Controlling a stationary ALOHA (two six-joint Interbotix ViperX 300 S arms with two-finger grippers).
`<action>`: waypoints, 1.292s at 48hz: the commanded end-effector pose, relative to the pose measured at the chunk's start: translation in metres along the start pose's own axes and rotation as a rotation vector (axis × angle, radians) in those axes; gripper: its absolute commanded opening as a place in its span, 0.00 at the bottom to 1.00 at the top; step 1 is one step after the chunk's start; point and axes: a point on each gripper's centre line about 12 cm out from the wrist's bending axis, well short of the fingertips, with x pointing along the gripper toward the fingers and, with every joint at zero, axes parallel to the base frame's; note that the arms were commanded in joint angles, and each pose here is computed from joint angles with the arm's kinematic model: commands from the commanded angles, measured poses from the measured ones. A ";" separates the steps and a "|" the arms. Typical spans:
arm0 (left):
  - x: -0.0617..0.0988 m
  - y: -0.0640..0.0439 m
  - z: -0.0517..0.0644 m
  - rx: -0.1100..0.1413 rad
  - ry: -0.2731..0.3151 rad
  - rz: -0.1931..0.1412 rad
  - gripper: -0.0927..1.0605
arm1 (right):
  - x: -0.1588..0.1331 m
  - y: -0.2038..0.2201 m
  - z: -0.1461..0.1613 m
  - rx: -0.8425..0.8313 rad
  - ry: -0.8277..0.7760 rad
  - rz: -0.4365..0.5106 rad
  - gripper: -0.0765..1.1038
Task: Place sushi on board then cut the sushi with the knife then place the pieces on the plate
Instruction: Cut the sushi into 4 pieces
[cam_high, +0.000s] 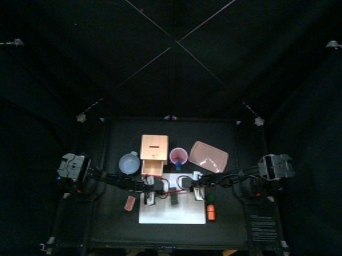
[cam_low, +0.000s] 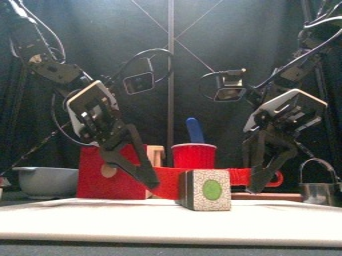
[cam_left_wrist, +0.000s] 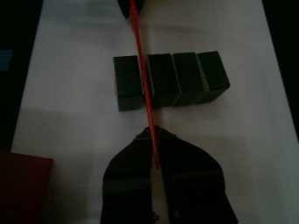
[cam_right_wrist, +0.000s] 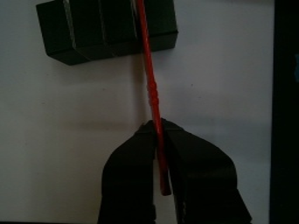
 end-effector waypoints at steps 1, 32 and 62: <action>-0.012 -0.011 0.022 0.013 -0.072 -0.029 0.38 | -0.019 0.000 0.019 0.001 -0.069 0.002 0.43; -0.017 -0.029 0.034 0.035 -0.106 -0.070 0.38 | -0.049 0.023 0.020 -0.055 -0.119 0.049 0.43; -0.012 -0.028 0.032 0.043 -0.067 -0.069 0.38 | -0.038 0.021 0.022 -0.062 -0.096 0.041 0.43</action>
